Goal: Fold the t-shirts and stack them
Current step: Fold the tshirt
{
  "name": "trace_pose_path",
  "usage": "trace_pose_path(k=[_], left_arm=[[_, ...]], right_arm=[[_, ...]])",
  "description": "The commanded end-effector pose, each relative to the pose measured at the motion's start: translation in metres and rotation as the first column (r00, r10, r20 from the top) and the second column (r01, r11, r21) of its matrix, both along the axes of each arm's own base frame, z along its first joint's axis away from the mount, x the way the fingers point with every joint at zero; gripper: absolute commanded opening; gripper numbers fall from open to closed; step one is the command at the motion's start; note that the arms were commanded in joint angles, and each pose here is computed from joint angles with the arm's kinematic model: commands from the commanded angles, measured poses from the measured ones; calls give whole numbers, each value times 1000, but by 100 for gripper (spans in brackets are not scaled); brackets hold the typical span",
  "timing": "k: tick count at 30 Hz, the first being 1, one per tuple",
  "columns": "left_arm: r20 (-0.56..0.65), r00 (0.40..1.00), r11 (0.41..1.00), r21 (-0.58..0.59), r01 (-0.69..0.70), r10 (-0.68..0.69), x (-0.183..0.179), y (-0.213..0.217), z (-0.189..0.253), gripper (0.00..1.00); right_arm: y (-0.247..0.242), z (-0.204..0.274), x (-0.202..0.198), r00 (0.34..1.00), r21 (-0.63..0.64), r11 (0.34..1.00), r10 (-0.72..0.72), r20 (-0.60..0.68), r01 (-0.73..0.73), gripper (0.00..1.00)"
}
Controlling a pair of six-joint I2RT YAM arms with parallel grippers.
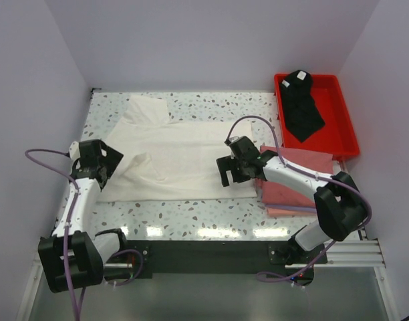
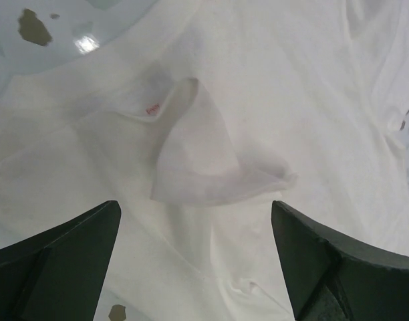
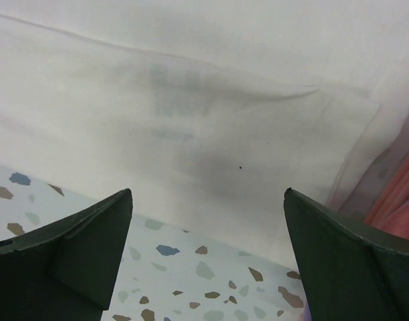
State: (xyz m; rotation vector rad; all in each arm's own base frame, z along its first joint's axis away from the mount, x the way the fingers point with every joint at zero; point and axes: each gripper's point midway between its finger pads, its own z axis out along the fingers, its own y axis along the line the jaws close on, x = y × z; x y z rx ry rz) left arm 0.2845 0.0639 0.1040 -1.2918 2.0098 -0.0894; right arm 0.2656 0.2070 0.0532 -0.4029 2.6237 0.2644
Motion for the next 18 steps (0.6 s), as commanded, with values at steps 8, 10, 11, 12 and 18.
trace_pose_path(k=[8,10,11,12,18], left_arm=[[-92,989,993,-37,112,-115,1,-46,-12,97],[-112,990,997,-17,81,-82,-2,-40,-16,97],[-124,990,997,-8,73,-74,-4,-38,-19,97],[-118,992,999,16,47,-45,-2,-31,-17,96],[-86,994,997,-1,74,-74,17,-28,-22,87]], right_arm=[[4,30,4,996,38,998,54,76,-57,99],[5,29,3,995,40,997,64,72,-67,99],[6,28,2,995,43,996,70,65,-73,99],[6,27,2,995,40,996,75,63,-77,99],[8,28,3,993,46,995,89,71,-93,99]])
